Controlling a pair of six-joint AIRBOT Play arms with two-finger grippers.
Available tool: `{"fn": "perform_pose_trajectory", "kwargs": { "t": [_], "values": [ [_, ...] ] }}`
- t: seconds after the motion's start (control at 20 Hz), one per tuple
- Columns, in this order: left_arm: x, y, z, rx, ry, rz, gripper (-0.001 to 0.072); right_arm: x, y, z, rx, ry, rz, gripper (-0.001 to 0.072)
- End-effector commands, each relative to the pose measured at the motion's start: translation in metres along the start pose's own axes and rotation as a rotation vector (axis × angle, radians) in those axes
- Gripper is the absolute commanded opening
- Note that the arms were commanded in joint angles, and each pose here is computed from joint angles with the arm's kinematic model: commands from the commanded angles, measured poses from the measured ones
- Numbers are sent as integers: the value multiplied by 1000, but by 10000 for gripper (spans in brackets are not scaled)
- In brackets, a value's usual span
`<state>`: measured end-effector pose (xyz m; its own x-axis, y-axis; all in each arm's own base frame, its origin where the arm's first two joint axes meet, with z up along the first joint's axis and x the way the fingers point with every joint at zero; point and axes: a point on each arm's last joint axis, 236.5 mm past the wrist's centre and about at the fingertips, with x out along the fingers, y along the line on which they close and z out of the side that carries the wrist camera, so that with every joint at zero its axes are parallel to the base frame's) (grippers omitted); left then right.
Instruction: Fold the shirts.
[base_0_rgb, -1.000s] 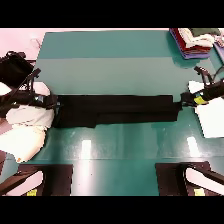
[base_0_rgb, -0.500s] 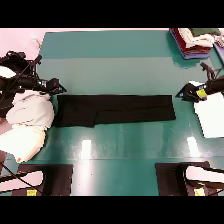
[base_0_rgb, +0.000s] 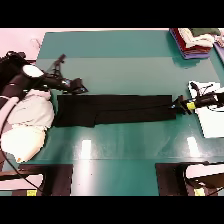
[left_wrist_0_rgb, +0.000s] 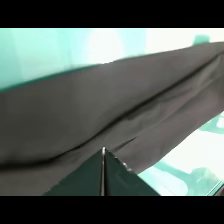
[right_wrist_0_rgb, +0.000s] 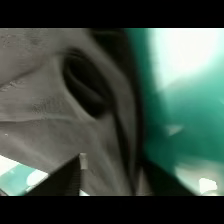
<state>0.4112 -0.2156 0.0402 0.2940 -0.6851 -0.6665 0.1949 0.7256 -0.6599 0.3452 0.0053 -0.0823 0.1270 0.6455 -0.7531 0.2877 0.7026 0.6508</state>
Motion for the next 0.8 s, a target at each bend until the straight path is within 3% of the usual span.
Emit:
{"fn": "perform_pose_trajectory", "kwargs": {
  "t": [0.0,0.05,0.4,0.75],
  "values": [
    [57,-25,-16,29,64,-13,22,17,20,5,-73,17,25,50],
    [72,-30,-19,40,93,-21,21,8,30,9,-104,9,31,19],
    [161,-61,-34,72,219,-40,22,-103,164,17,-394,-208,80,19],
    [187,-62,-50,71,275,-26,22,-128,301,-23,-700,-279,149,19]
  ]
}}
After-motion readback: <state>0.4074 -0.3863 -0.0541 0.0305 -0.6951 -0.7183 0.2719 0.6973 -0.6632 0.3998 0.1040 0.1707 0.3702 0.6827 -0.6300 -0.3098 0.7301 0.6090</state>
